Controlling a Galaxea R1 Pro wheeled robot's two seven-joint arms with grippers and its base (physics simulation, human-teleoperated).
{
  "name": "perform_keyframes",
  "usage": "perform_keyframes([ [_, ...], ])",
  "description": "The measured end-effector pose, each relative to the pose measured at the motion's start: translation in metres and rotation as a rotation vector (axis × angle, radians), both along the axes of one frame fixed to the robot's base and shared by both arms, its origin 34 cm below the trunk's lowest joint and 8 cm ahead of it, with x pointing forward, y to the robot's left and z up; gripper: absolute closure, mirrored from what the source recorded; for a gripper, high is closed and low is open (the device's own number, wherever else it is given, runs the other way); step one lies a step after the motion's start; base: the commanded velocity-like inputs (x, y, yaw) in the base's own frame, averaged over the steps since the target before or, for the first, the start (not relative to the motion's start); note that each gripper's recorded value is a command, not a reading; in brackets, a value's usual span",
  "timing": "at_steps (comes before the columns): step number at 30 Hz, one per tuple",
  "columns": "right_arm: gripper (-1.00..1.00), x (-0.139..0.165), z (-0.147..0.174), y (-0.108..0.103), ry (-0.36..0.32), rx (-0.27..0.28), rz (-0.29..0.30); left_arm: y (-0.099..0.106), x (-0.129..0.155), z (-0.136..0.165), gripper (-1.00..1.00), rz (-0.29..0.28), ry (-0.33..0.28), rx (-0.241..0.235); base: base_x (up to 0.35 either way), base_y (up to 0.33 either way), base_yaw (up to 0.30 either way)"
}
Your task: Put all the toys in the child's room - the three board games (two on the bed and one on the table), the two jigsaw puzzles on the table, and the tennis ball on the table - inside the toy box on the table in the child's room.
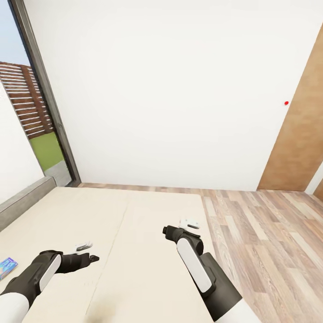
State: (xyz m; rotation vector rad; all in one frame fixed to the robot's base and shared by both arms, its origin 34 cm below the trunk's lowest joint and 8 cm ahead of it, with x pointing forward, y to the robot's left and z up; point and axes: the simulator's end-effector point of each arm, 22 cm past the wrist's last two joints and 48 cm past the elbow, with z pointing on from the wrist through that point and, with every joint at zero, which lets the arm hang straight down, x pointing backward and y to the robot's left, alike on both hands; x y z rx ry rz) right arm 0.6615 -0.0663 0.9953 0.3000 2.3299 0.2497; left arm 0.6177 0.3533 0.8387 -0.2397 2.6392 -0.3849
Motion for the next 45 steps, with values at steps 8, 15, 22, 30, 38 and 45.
perform_keyframes([
  [8, -1.00, -0.0001, -0.0001, 0.0001, 0.001, 0.001, 0.000, -0.0010, 0.0004, 0.0007, -1.00, -0.002, -0.002, -0.006, 0.000, 0.184, 0.000],
  [15, -1.00, -0.0001, 0.0000, 0.0002, 0.001, 0.001, 0.000, -0.0005, 0.0002, 0.0007, -1.00, -0.002, -0.002, -0.005, 0.000, 0.163, 0.000],
  [22, -1.00, 0.0000, 0.0002, 0.0003, 0.000, 0.003, 0.000, 0.0005, 0.0002, 0.0009, -1.00, -0.001, -0.002, -0.004, 0.000, 0.242, 0.000],
  [30, -1.00, 0.0000, 0.0002, 0.0001, 0.001, 0.004, -0.001, 0.0031, 0.0002, 0.0015, -1.00, 0.000, -0.002, -0.002, 0.000, 0.279, 0.000],
  [38, -1.00, 0.0000, -0.0001, -0.0001, 0.001, 0.004, -0.001, 0.0039, 0.0003, 0.0018, -1.00, 0.000, -0.002, -0.001, 0.000, 0.283, 0.000],
  [45, -1.00, 0.0002, 0.0003, -0.0001, 0.000, 0.004, -0.002, 0.0038, 0.0003, 0.0017, -1.00, 0.000, -0.002, 0.000, 0.000, 0.284, 0.000],
])
